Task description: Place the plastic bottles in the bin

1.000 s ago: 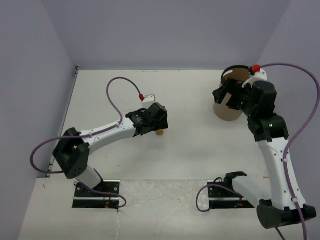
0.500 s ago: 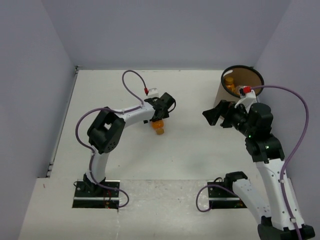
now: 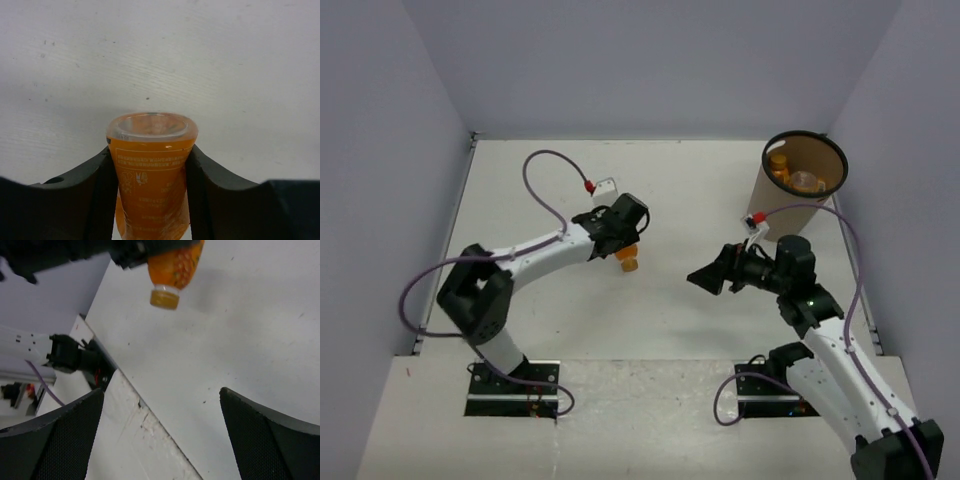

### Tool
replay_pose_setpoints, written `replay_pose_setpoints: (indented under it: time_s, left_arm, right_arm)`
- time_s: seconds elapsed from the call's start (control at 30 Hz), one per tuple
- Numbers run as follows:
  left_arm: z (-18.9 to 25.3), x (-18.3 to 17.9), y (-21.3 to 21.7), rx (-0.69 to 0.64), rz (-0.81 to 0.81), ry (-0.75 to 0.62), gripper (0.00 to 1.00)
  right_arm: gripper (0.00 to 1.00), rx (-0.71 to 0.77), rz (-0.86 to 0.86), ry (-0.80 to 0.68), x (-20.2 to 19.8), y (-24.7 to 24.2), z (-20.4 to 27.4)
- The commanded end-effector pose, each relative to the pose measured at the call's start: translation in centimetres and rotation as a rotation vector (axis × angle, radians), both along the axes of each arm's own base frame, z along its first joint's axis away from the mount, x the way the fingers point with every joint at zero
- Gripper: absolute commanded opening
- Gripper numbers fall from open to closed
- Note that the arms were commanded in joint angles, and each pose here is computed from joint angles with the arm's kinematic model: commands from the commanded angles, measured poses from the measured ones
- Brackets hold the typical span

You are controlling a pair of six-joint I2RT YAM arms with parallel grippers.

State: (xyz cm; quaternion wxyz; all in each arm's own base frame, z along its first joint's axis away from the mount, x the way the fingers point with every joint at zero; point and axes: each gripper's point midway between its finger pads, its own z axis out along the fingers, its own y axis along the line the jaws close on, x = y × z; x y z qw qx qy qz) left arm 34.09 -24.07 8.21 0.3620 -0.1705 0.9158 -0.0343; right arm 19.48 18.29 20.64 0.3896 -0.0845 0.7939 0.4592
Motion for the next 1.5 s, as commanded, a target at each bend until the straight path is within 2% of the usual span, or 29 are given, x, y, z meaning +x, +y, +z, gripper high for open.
replay_pose_setpoints:
  time_s: [0.0, 0.1, 0.13, 0.17, 0.23, 0.3, 0.37, 0.4, 0.47, 0.57, 0.6, 0.67, 0.73, 0.77, 0.8, 0.93, 0.97, 1.03, 1.1, 1.13, 1.2, 1.23, 1.27, 1.3, 1.33, 1.37, 1.4, 1.43, 1.47]
  left_arm:
    - [8.0, -1.3, -3.2, -0.271, -0.092, -0.176, 0.0]
    - [10.7, -4.4, -5.1, -0.464, -0.196, -0.231, 0.0]
    - [13.3, -5.4, -6.2, -0.57, -0.252, -0.283, 0.0]
    - [12.5, -6.3, -6.2, -0.59, -0.277, -0.276, 0.0]
    - [14.5, -7.8, -7.4, -0.69, -0.363, -0.333, 0.0]
    - [15.2, -8.6, -7.9, -0.73, -0.406, -0.352, 0.0]
    - [16.8, -9.6, -8.4, -0.808, -0.453, -0.396, 0.0]
    - [15.8, -10.2, -8.2, -0.819, -0.46, -0.391, 0.0]
    - [17.8, -11.1, -8.2, -0.902, -0.485, -0.462, 0.0]
    - [18.3, -11.8, -7.5, -0.935, -0.467, -0.521, 0.0]
    - [18.5, -11.9, -7.3, -0.941, -0.462, -0.536, 0.0]
    - [19.0, -12.3, -6.8, -0.969, -0.459, -0.566, 0.0]
    - [19.2, -12.5, -6.1, -0.978, -0.444, -0.592, 0.0]
    - [19.3, -12.5, -5.9, -0.979, -0.436, -0.6, 0.0]
    - [19.8, -12.5, -5.4, -0.988, -0.421, -0.624, 0.0]
    - [19.3, -12.8, -4.6, -0.995, -0.409, -0.637, 0.0]
    - [19.7, -12.9, -4.4, -1.012, -0.406, -0.654, 0.0]
    - [19.5, -12.9, -4.0, -1.018, -0.39, -0.663, 0.0]
    - [19.6, -13.0, -3.9, -1.017, -0.393, -0.67, 0.0]
    - [19.7, -13.0, -4.0, -1.014, -0.396, -0.672, 0.0]
    - [19.7, -12.9, -3.7, -1.004, -0.388, -0.682, 0.0]
    - [19.6, -12.8, -3.5, -0.994, -0.38, -0.685, 0.0]
    - [19.6, -12.5, -3.2, -0.98, -0.359, -0.689, 0.07]
    - [19.5, -12.4, -3.1, -0.963, -0.357, -0.695, 0.28]
    - [19.6, -12.2, -2.9, -0.95, -0.351, -0.7, 0.43]
    - [19.6, -12.1, -2.8, -0.941, -0.345, -0.703, 0.65]
    - [19.6, -11.8, -2.6, -0.915, -0.324, -0.695, 0.95]
    - [19.7, -11.6, -2.6, -0.895, -0.315, -0.691, 1.0]
    - [20.0, -11.2, -2.6, -0.867, -0.308, -0.683, 1.0]
  right_arm:
    - [0.99, 0.108, 0.141, -0.061, -1.0, 3.5, 0.9]
    - [0.99, 0.133, 0.184, -0.057, -1.1, 6.1, 0.7]
    - [0.99, 0.143, 0.211, -0.075, -1.4, 7.1, 1.1]
    - [0.99, 0.146, 0.216, -0.073, -1.4, 7.7, 1.1]
    - [0.98, 0.169, 0.268, -0.106, -2.0, 9.3, 1.9]
    - [0.95, 0.186, 0.319, -0.122, -2.9, 10.4, 2.4]
    - [0.93, 0.204, 0.304, -0.143, -2.6, 11.0, 3.2]
    - [0.88, 0.21, 0.294, -0.142, -2.5, 11.2, 3.4]
    - [0.8, 0.216, 0.285, -0.125, -2.2, 12.0, 3.4]
    - [0.62, 0.221, 0.292, -0.11, -2.3, 13.1, 3.2]
    - [0.52, 0.222, 0.295, -0.111, -2.4, 13.3, 3.1]
    - [0.43, 0.224, 0.305, -0.107, -2.7, 14.0, 3.0]
    - [0.46, 0.222, 0.319, -0.103, -3.1, 14.6, 3.0]
    - [0.53, 0.216, 0.31, -0.093, -2.9, 14.8, 2.7]
    - [0.67, 0.212, 0.309, -0.08, -2.9, 15.0, 2.4]
    - [0.73, 0.235, 0.303, -0.053, -2.9, 15.7, 2.8]
    - [0.79, 0.237, 0.306, -0.042, -2.9, 16.0, 2.6]
    - [0.79, 0.249, 0.31, -0.038, -2.9, 16.4, 3.0]
    - [0.63, 0.247, 0.294, -0.038, -2.8, 16.7, 2.9]
    - [0.34, 0.251, 0.29, -0.037, -2.7, 16.8, 3.0]
    - [0.01, 0.253, 0.28, -0.033, -2.6, 16.7, 2.9]
    - [0.0, 0.256, 0.267, -0.028, -2.5, 16.7, 2.9]
    - [0.0, 0.258, 0.265, -0.029, -2.5, 16.7, 3.0]
    - [0.0, 0.261, 0.263, -0.03, -2.6, 16.6, 3.0]
    - [0.0, 0.259, 0.243, -0.035, -2.2, 16.4, 3.0]
    - [0.0, 0.259, 0.234, -0.04, -2.2, 16.3, 3.1]
    - [0.0, 0.255, 0.228, -0.053, -2.1, 16.1, 3.2]
    - [0.0, 0.248, 0.208, -0.058, -1.8, 15.9, 3.3]
    - [0.0, 0.233, 0.205, -0.056, -1.7, 15.9, 3.2]
